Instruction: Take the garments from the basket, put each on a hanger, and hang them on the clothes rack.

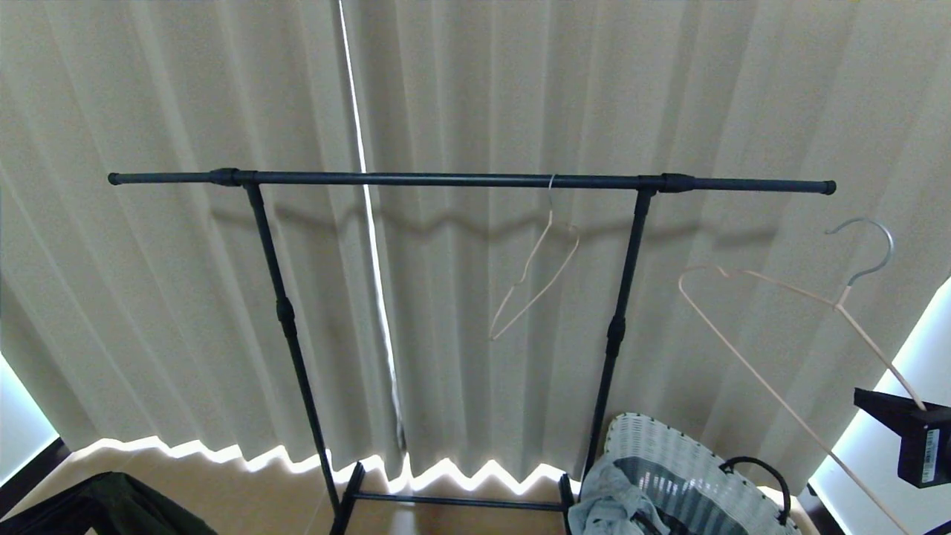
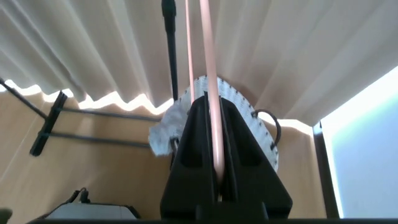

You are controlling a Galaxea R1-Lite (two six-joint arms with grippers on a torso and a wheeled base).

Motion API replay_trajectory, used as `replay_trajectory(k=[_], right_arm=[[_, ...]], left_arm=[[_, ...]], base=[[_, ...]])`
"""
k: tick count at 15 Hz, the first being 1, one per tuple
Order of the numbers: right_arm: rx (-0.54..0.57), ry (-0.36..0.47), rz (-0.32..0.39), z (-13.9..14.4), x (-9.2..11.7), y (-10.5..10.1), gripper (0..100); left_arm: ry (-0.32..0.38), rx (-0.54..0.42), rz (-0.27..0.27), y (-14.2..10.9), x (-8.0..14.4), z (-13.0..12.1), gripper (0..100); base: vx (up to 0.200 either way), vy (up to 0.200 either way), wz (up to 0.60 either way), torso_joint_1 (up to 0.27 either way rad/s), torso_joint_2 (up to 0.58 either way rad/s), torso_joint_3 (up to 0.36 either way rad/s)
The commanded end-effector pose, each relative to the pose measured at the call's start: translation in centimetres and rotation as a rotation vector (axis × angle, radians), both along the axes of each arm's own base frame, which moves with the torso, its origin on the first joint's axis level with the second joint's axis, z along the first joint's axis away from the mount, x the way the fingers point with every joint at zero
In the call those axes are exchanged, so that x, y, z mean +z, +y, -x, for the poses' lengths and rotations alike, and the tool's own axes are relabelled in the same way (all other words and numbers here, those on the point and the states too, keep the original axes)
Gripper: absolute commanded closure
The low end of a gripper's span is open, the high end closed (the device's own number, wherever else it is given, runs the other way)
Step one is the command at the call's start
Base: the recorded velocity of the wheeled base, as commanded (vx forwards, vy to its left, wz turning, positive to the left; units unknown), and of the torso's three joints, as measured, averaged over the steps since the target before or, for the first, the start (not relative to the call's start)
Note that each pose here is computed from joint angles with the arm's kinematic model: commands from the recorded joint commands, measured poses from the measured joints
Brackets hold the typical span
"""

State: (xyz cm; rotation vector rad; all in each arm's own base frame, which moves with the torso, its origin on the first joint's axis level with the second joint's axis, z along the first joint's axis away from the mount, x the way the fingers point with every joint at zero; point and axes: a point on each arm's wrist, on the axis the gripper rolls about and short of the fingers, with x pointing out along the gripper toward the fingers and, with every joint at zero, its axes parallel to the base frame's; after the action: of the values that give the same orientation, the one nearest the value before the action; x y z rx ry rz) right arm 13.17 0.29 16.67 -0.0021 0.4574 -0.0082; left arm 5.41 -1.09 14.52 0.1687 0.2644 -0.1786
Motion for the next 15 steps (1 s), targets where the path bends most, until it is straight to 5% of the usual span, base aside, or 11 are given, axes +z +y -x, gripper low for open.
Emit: replay_trajectory(k=[1, 6, 15], right_arm=[[0.005, -0.005, -0.002, 0.20, -0.02, 0.03, 100], [0.019, -0.011, -0.006, 0.43, -0.03, 0.15, 100], [0.053, -0.034, -0.024, 0.79, 0.25, 0.24, 100]], left_arm=[[-0.002, 0.001, 0.000, 0.01, -0.01, 0.03, 100], [-0.003, 0.004, -0.011, 0.04, 0.02, 0.02, 100], [-0.009, 0.003, -0.017, 0.07, 0.00, 0.11, 100]], base=[[0.000, 0.000, 0.00, 0.000, 0.00, 0.000], [0.000, 0.000, 0.00, 0.000, 0.00, 0.000], [0.000, 0.200, 0.00, 0.003, 0.00, 0.002]])
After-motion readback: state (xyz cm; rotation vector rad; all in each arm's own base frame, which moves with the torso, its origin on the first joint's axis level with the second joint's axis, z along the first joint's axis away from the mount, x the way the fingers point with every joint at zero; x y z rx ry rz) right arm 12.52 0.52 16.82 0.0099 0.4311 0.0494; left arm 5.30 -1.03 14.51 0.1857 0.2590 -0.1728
